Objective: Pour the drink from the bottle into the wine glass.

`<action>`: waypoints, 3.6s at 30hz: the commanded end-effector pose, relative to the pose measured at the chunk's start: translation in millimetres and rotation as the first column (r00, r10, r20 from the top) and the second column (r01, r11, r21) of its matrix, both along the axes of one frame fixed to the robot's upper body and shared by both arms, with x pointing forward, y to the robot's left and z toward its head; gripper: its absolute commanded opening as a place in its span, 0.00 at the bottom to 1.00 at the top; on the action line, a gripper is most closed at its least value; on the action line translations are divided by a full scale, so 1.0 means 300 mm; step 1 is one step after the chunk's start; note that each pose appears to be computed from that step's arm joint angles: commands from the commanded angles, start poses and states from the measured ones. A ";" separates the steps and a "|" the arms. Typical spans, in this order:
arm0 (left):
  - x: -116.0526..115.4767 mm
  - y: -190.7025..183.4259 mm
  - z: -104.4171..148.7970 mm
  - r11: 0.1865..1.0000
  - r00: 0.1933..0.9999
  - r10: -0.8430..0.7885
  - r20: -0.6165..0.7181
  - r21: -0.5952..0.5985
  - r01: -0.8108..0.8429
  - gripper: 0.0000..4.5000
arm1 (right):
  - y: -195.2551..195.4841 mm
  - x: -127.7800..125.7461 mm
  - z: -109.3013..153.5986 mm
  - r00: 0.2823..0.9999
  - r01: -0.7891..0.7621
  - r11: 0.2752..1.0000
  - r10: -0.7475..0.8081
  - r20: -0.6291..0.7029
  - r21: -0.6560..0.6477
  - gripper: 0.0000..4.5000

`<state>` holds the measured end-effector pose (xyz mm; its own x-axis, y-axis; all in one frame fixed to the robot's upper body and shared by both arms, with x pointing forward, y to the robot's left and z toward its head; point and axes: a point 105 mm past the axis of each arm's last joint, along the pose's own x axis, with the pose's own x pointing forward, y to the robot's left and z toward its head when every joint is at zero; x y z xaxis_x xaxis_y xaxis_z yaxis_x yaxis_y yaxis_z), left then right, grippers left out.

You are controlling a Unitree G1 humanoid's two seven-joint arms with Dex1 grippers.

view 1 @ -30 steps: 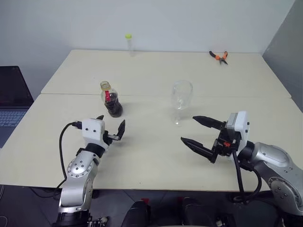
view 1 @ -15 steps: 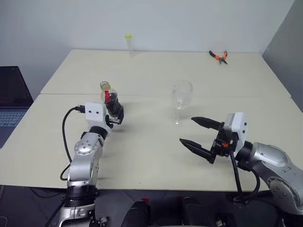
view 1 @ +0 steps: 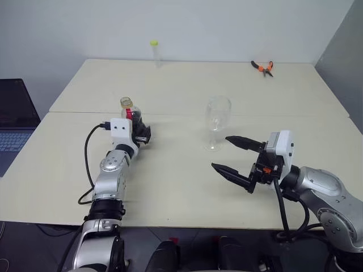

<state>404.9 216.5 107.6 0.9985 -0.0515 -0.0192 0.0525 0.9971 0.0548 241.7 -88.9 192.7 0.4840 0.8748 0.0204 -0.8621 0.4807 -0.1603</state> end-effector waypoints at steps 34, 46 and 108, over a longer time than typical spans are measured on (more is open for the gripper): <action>0.095 -0.264 0.409 0.866 0.885 -0.372 0.279 0.447 0.223 0.17 | -0.034 0.032 0.037 0.978 0.194 0.975 -0.201 0.059 0.109 1.00; 0.132 -0.495 0.473 0.639 0.774 -0.587 0.240 0.724 0.260 0.16 | -0.016 0.127 0.087 0.931 0.329 0.927 -0.350 0.102 0.183 1.00; 0.139 -0.517 0.561 0.181 0.692 -0.680 0.242 0.970 -0.162 0.15 | 0.014 0.216 0.046 0.891 0.448 0.889 -0.453 0.039 0.091 1.00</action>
